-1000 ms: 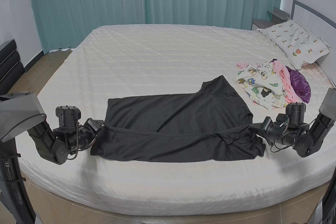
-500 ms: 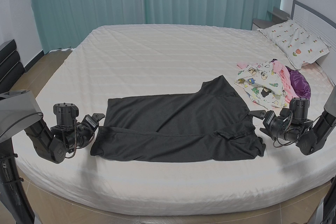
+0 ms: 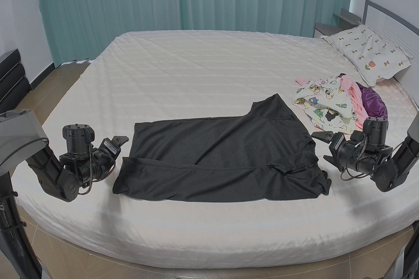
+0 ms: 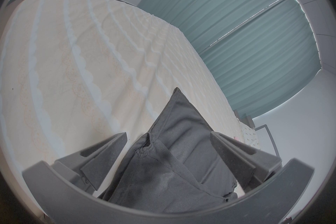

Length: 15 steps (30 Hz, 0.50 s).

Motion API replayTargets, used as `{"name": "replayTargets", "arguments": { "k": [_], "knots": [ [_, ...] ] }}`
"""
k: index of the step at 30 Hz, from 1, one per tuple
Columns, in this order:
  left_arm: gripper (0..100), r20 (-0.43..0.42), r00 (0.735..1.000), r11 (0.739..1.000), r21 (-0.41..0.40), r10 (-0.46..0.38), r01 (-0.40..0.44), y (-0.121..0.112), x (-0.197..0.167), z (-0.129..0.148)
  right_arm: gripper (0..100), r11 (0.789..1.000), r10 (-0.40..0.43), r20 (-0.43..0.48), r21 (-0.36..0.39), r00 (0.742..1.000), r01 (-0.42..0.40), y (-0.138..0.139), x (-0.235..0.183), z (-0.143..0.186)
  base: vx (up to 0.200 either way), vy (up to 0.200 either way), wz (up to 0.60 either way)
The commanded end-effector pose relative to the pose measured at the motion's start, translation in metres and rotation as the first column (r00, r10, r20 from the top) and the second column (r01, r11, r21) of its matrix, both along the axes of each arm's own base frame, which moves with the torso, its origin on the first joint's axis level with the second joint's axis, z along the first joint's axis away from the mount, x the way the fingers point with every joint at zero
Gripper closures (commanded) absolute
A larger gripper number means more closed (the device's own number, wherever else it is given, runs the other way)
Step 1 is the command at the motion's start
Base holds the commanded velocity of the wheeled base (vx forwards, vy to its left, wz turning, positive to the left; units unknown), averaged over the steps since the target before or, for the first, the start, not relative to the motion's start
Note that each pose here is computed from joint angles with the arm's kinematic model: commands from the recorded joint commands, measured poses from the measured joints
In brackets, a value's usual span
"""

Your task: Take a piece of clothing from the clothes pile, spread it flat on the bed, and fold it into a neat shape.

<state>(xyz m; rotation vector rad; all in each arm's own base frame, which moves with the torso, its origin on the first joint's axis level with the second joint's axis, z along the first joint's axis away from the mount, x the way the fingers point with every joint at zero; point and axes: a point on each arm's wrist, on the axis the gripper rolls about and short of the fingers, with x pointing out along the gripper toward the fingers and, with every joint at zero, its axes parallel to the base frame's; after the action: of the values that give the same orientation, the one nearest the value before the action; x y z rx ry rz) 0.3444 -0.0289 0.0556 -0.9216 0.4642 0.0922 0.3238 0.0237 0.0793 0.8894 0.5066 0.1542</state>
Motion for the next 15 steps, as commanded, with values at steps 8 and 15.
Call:
{"name": "replayTargets", "arguments": {
  "k": [8,15],
  "knots": [
    [0,0.005,1.0,1.0,-0.001,0.0,0.0,0.0,0.0,0.002,0,1.0,0.021,-0.015,0.002,1.0,-0.021,0.006,-0.001,-0.004,0.0,0.0,0.0],
    [0,-0.005,1.0,1.0,0.0,0.0,0.0,0.0,0.0,-0.001,0,0.999,0.048,-0.02,0.003,0.999,-0.048,0.015,-0.003,-0.004,0.0,0.0,0.0]
  ]
}}
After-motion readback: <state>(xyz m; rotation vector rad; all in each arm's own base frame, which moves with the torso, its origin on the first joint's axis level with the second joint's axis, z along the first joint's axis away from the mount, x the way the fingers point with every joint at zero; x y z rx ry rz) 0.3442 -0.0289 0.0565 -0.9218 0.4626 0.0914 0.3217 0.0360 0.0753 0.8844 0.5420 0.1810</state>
